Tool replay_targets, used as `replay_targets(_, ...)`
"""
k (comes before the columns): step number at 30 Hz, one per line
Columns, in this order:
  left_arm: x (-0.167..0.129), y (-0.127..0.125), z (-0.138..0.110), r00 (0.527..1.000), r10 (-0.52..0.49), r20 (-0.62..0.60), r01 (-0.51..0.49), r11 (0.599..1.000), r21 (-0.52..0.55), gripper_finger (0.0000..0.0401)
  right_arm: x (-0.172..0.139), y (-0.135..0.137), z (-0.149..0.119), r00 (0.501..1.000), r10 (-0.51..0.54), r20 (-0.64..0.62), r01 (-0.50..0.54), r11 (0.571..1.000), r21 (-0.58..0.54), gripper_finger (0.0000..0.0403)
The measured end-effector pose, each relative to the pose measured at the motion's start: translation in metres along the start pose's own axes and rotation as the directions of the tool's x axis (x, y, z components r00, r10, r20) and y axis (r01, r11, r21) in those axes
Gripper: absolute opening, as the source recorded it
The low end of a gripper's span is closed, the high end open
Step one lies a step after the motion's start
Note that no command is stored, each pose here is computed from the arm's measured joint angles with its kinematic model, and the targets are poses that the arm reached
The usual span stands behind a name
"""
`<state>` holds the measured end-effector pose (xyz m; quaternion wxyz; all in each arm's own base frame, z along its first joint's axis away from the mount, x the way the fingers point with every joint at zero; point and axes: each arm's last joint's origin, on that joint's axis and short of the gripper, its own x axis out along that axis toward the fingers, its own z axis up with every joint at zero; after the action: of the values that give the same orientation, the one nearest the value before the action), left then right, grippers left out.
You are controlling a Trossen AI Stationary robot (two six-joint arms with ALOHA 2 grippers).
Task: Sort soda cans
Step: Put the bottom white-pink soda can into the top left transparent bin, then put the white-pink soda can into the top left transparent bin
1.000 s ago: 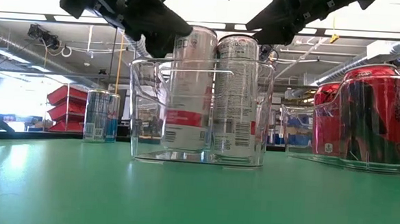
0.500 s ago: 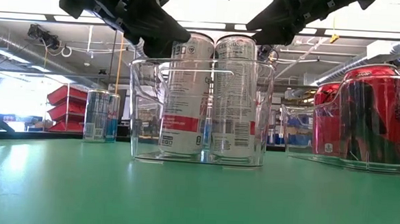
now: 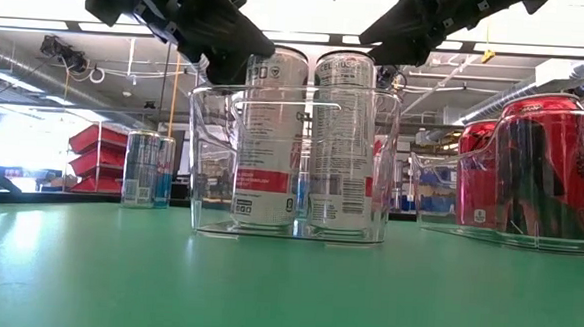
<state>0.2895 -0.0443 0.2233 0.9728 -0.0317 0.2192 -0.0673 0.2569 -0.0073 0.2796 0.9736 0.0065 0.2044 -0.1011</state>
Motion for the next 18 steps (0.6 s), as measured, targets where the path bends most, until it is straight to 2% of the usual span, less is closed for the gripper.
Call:
replay_targets(12, -0.001, -0.001, 0.013, 1.0, 0.007, 0.015, -0.008, 1.0, 0.016, 0.0298, 0.0, 0.0, 0.0, 1.0, 0.0, 0.002, 0.0, 1.0, 0.001, 0.032)
replay_targets(18, -0.003, -0.002, 0.022, 0.999, 0.014, -0.052, -0.013, 1.0, 0.017, 0.0298, 0.0, 0.0, 0.0, 1.0, 0.0, 0.004, 0.0, 1.0, 0.001, 0.032)
